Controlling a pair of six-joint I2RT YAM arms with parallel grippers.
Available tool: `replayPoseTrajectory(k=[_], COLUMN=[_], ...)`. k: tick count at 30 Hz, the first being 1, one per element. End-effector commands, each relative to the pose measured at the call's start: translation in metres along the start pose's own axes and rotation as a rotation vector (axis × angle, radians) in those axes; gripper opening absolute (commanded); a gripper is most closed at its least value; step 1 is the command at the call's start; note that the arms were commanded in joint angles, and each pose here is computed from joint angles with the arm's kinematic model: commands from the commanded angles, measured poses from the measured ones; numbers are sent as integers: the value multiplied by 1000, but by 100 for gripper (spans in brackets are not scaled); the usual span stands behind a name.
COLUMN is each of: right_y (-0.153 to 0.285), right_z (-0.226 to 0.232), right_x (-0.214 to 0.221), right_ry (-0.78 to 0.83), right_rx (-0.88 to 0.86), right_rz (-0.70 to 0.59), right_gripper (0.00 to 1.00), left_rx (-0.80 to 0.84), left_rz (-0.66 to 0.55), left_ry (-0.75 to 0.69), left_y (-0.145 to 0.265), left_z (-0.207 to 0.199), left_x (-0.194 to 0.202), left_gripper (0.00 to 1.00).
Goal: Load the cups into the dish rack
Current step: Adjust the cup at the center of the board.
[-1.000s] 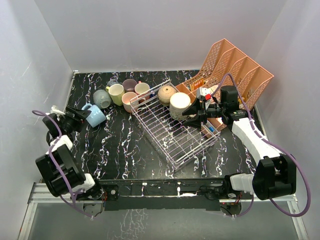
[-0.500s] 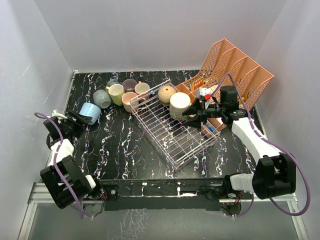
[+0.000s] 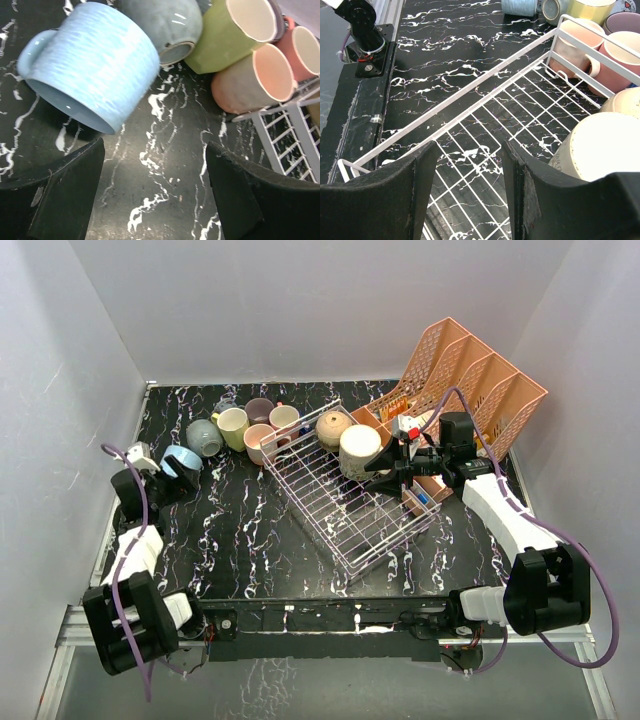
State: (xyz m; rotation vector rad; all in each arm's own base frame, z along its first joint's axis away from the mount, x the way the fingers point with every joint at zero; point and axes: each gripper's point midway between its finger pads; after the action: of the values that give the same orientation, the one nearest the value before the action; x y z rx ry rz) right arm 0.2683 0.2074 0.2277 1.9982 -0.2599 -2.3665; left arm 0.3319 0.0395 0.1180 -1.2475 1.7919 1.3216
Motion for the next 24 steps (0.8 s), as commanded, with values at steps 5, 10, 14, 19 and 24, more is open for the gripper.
replayPoseTrajectory(k=[5,10,14,19,24], right_y=[2,2,3,2,2], right_z=[1,2,2,2,1], right_x=[-8,-9,-9,-8,-7], right_ry=[52,56,60,59,57], right_rx=[2,-3,0,1,3], right_rz=[-9,-11,-10,-9,-7], right_gripper=[56,56,57,57,57], left_rx=[-72,-51,-14,-7,6], left_rz=[-68,-79,-99,-128,-119], left_ry=[-55,-33,7,53,84], left_y=[-9,-19,-34,-50,-62], left_z=[17,18,19,25,29], left_x=[-16,-10,-5,3,11], left_gripper=[79,78,70,61,46])
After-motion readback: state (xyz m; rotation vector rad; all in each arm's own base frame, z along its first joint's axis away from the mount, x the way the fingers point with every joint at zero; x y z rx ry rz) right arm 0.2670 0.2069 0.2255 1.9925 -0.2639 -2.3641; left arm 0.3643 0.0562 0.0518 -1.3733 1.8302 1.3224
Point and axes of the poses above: each gripper's point midway between its finger pads, its own y axis back along the fingers, its own z axis along the line the jaws close on, x = y × z, and after that the axes turned 7 degrees about -y, right-handed
